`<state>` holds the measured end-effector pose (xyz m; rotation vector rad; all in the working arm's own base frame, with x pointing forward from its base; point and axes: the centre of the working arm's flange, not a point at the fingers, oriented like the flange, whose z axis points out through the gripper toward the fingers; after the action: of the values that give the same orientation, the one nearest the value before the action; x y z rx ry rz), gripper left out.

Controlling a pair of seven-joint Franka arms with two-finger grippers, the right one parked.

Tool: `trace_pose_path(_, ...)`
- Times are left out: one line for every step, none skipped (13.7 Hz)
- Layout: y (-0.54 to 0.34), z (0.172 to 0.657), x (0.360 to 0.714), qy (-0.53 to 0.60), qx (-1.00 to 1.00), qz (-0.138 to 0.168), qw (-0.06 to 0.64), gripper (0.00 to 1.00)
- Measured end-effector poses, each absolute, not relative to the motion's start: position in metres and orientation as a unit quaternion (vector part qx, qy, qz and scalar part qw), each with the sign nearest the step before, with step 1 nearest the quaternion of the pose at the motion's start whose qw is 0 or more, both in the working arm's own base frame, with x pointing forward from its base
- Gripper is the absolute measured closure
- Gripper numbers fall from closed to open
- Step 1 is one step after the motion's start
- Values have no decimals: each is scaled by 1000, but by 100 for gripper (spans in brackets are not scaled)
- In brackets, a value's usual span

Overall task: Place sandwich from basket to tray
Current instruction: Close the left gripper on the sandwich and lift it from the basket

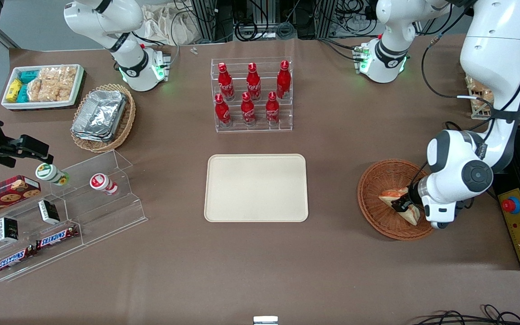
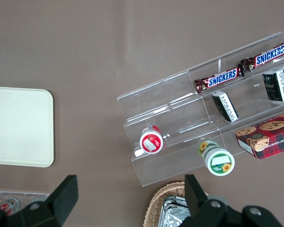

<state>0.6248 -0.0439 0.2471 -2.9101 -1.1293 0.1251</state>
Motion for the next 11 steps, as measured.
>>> trace_pose_path(-44,244,625,-366,-930,35,21,43)
trace_pose_path(-45,243,625,-373,-927,32,25,54)
trace_pose_path(-48,245,626,-380,-924,28,26,62)
trace_pose_path(-48,249,628,-385,-922,24,28,65)
trace_pose_path(-47,255,631,-388,-921,24,31,66)
trace_pose_path(-46,267,636,-390,-920,28,37,67)
trace_pose_path(-48,287,643,-391,-919,32,43,67)
trace_pose_path(-53,315,650,-391,-918,35,48,70)
trace_pose_path(-59,347,656,-390,-919,37,52,77)
trace_pose_path(-67,384,660,-385,-920,39,55,80)
trace_pose_path(-77,421,660,-373,-925,46,58,80)
